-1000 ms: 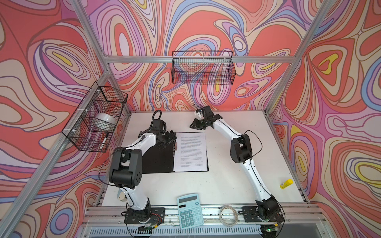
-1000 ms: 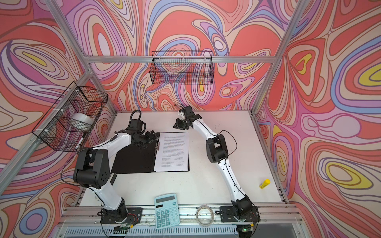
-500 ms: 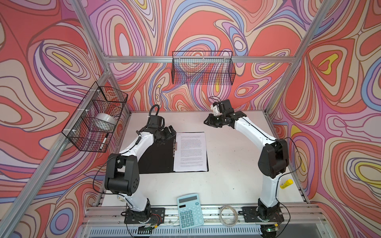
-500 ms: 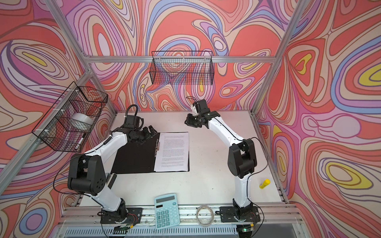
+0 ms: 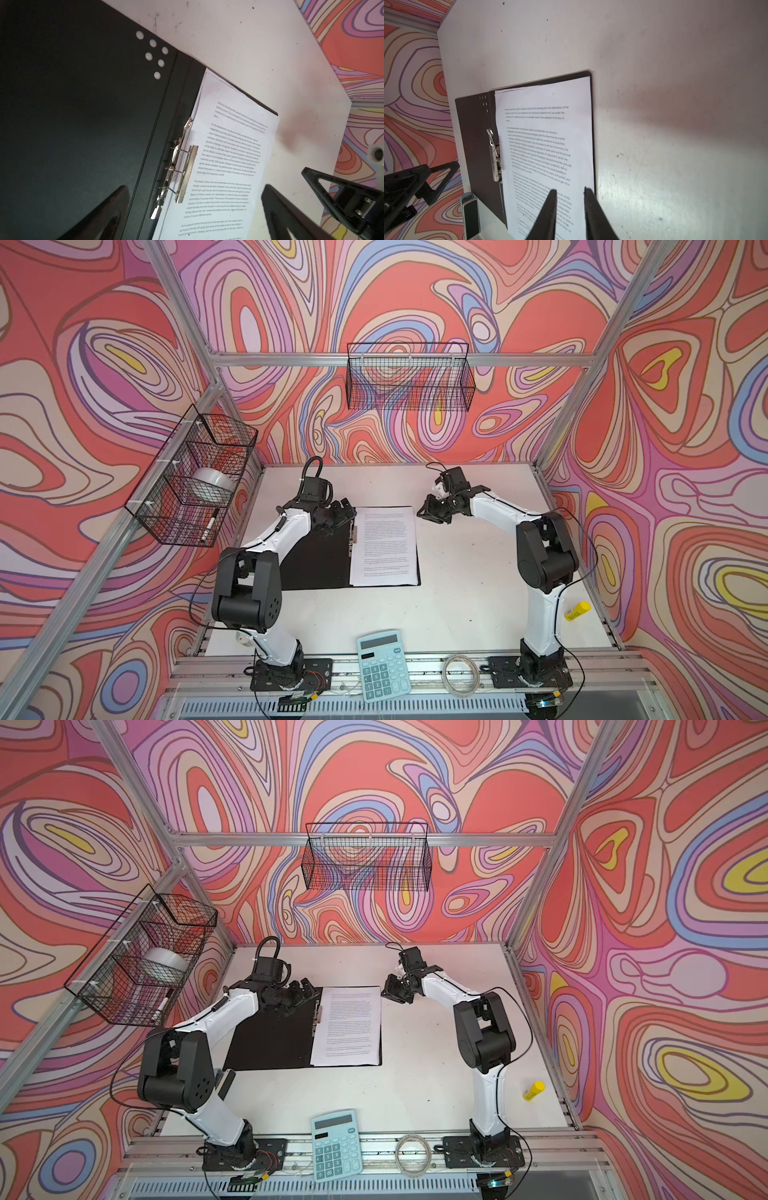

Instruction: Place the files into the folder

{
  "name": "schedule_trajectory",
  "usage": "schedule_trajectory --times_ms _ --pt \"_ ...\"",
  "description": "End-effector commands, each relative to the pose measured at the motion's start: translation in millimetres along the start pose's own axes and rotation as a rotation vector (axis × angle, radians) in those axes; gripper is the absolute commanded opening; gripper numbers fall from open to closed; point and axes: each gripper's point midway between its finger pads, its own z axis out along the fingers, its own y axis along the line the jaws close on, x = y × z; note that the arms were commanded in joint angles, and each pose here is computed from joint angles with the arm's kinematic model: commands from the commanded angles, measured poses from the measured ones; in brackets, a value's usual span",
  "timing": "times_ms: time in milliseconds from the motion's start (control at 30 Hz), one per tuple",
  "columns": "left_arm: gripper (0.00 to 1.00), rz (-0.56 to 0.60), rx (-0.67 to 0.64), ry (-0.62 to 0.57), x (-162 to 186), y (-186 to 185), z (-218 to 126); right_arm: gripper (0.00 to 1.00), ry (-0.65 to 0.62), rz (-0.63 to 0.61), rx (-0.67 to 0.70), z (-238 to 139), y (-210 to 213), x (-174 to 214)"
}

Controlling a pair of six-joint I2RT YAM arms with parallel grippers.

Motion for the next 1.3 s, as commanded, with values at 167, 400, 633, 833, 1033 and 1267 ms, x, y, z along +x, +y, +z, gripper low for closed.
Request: schedule_trajectory --times_ms 167,400,633,833,1033,1267 --pt "1.0 -0.007 -0.006 0.031 9 3 13 0.23 0.005 0.029 -0.027 32 -14 -18" --pt "1.0 -0.003 -0.014 0.024 9 6 13 0.23 0.024 0.031 -0.05 49 -13 -26" --pt "1.0 0.0 -0.016 0.02 8 6 12 0.23 0.028 0.031 -0.057 54 -12 -29" --pt "1.0 0.0 -0.013 0.016 7 5 12 0.23 0.014 0.016 -0.028 48 -13 -31" --pt "1.0 -0.002 -0.013 0.016 7 5 12 0.23 0.036 0.017 -0.001 54 -22 -26" --pt "1.0 0.0 -0.016 0.012 7 6 12 0.23 0.052 0.016 -0.031 58 -18 -25"
